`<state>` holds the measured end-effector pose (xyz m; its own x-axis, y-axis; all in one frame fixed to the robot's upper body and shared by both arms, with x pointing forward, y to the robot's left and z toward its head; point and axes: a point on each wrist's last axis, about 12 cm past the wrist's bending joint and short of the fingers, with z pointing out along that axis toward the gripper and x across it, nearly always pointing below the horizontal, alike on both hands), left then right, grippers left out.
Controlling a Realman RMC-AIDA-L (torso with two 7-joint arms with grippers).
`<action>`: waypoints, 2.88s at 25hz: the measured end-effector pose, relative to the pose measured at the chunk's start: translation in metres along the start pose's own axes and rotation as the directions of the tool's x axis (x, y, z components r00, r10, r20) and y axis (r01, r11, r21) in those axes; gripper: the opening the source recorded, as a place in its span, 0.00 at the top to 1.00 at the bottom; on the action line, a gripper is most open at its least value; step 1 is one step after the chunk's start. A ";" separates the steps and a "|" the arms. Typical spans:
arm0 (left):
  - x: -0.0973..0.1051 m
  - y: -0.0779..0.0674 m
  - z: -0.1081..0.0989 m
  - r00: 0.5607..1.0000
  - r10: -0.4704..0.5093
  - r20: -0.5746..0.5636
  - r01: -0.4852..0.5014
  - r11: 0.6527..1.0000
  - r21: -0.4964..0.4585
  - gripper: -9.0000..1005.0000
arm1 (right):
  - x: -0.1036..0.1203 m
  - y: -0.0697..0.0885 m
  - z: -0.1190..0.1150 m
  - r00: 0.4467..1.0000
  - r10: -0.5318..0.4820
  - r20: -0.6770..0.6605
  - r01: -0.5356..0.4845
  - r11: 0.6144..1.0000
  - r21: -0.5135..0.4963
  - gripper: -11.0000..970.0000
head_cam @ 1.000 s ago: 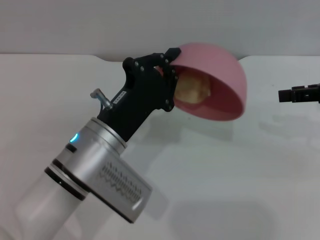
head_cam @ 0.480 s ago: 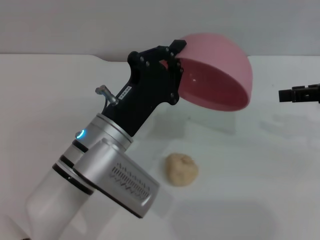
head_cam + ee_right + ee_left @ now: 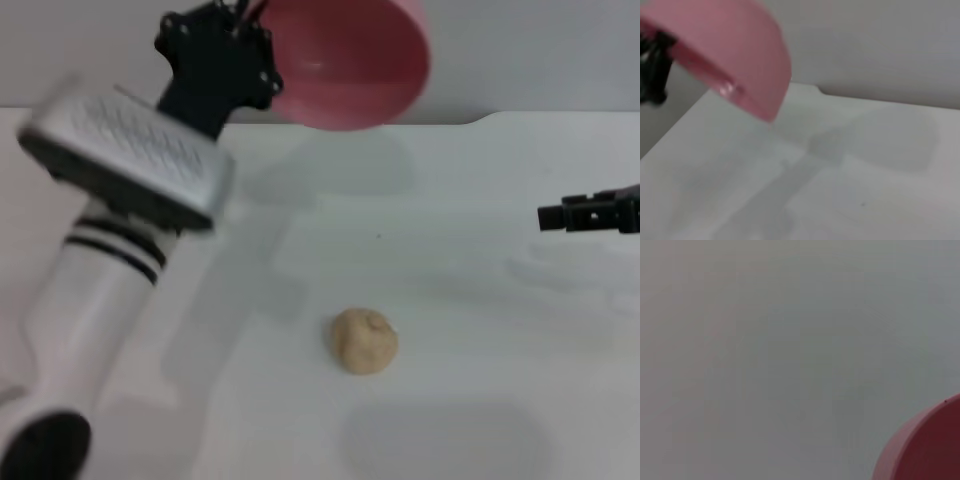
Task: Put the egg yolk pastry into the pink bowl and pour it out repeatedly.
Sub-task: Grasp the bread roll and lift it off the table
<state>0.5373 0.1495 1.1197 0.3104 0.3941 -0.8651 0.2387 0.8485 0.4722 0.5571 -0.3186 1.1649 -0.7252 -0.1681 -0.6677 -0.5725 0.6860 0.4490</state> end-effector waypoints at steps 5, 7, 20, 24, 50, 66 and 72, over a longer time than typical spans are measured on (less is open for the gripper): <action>-0.014 0.035 0.025 0.971 -0.115 -0.208 0.145 0.981 0.133 0.99 | 0.002 0.002 0.007 0.999 -0.018 -0.030 0.018 1.000 -0.022 0.38; -0.019 0.046 0.029 0.948 -0.154 -0.279 0.212 0.959 0.190 0.99 | 0.002 0.003 0.010 0.999 -0.032 -0.044 0.030 0.999 -0.028 0.38; -0.022 0.151 0.007 0.517 -0.370 -0.772 0.655 0.752 0.078 0.99 | 0.002 0.027 0.044 0.948 -0.251 -0.194 0.226 0.964 -0.139 0.38; -0.011 0.167 -0.012 0.355 -0.297 -0.886 0.572 0.819 -0.046 0.99 | 0.001 0.041 0.066 0.900 -0.342 -0.269 0.290 0.933 -0.214 0.38; -0.006 0.165 -0.033 0.252 -0.215 -0.944 0.536 0.843 -0.049 0.99 | 0.002 0.083 0.177 0.786 -0.560 -0.261 0.524 0.828 -0.200 0.39; -0.006 0.165 -0.031 0.258 -0.202 -0.945 0.534 0.845 -0.035 0.99 | 0.012 0.073 0.177 0.794 -0.488 -0.364 0.464 0.872 -0.157 0.42; -0.006 0.165 -0.030 0.262 -0.203 -0.944 0.533 0.845 -0.033 0.99 | 0.010 0.073 0.173 0.799 -0.478 -0.365 0.449 0.878 -0.166 0.53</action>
<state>0.5472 0.2974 1.1977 -0.8352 0.2645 -0.4821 0.3365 0.9392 -0.0678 0.5742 -0.1475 1.0885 -0.4453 -0.7205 -0.5316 -0.8919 0.4090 0.1928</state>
